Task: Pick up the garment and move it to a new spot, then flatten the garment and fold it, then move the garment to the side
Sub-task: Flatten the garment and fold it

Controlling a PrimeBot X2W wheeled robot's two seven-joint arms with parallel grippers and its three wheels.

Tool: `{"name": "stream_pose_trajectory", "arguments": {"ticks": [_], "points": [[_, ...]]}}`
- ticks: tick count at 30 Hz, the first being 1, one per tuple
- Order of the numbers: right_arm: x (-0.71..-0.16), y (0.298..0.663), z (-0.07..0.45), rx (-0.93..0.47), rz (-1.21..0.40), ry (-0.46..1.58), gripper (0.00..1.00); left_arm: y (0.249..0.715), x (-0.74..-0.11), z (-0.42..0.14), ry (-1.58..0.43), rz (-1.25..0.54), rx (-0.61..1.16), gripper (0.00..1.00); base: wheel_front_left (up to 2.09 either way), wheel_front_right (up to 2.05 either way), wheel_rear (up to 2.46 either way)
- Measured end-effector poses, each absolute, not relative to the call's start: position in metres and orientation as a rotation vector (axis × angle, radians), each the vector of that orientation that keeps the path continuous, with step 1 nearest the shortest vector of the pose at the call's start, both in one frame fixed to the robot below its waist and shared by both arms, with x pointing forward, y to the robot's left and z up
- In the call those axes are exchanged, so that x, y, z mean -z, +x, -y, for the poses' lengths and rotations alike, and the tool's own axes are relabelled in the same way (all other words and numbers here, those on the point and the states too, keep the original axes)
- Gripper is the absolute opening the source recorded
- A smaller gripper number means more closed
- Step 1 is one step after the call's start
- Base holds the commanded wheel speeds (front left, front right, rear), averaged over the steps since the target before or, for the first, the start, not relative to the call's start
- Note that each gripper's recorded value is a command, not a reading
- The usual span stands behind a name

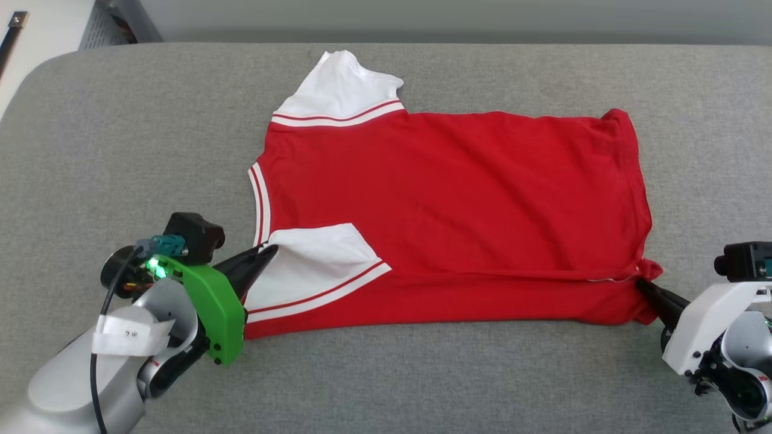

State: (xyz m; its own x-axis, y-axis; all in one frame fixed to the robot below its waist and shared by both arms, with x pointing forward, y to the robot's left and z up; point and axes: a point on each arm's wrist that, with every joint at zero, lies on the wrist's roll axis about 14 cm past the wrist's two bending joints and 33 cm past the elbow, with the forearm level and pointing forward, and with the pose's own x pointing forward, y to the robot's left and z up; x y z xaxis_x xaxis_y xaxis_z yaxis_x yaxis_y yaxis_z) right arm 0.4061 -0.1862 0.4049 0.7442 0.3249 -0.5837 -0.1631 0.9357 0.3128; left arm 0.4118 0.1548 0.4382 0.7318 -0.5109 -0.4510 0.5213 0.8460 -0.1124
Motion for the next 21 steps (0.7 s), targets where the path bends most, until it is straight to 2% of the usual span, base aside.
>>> {"name": "stream_pose_trajectory", "arguments": {"ticks": [9, 10, 11, 12, 21], "points": [[-0.389, 0.421, 0.185, -0.26, -0.737, 0.213, 0.0, 0.423, -0.411, -0.165, 0.038, -0.552, 0.534, 0.0, 0.0, 0.0, 0.0], [-0.388, 0.421, 0.185, -0.259, -0.74, 0.211, 0.0, 0.424, -0.409, -0.166, 0.033, -0.557, 0.529, 0.33, 0.0, 0.0, 0.0], [-0.388, 0.423, 0.185, -0.251, -0.741, 0.217, 0.69, 0.423, -0.406, -0.166, 0.023, -0.562, 0.52, 1.0, 0.0, 0.0, 0.0], [-0.388, 0.423, 0.185, -0.248, -0.742, 0.217, 1.0, 0.423, -0.405, -0.166, 0.02, -0.56, 0.516, 1.0, 0.0, 0.0, 0.0], [-0.407, 0.422, 0.185, -0.249, -0.685, 0.185, 1.0, 0.429, -0.423, -0.179, -0.018, -0.461, 0.432, 1.0, 0.0, 0.0, 0.0]]}}
